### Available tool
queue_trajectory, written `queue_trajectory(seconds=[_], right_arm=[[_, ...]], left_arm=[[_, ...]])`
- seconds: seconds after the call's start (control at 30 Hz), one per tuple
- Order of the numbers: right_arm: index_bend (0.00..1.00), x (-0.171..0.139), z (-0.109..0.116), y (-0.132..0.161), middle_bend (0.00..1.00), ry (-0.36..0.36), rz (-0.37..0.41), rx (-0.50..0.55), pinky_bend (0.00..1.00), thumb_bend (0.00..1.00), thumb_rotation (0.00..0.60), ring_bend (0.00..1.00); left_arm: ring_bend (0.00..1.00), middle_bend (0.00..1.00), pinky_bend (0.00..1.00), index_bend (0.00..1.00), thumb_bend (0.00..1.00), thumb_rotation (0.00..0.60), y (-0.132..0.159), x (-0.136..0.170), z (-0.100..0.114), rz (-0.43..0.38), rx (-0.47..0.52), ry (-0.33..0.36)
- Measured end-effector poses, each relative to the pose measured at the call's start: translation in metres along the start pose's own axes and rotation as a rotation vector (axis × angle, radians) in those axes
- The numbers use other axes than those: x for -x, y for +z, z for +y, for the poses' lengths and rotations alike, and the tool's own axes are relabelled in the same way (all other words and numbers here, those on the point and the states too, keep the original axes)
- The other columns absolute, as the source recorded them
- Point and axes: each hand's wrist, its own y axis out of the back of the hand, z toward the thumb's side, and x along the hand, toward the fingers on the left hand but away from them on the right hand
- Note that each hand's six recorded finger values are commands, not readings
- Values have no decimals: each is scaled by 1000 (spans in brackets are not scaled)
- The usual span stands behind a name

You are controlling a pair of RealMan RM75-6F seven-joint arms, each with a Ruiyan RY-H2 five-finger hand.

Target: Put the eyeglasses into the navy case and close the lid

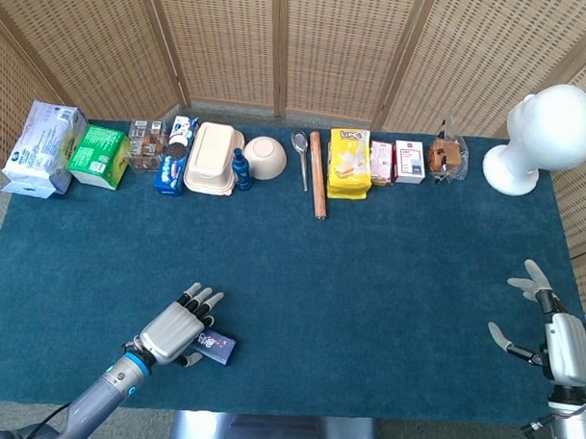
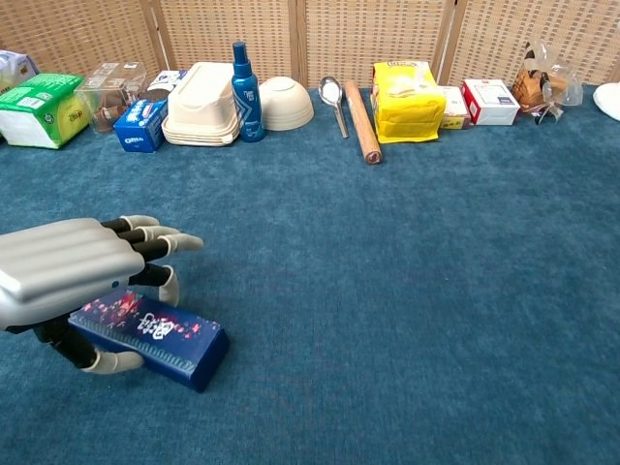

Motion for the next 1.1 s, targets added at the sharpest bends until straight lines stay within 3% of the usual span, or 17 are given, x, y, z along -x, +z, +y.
queue_trajectory(seconds=[0.6,1.1], right_arm=[[39,0,2,-8,291,-7,-17,0,312,239,592,269],[39,-9,10,-19,291,-26,-52,-1,313,238,593,269]], left_arm=[[0,0,0,490,262,438,-9,-19,17,47,55,55],[0,0,0,481,261,432,-20,-74,47,91,95,56]])
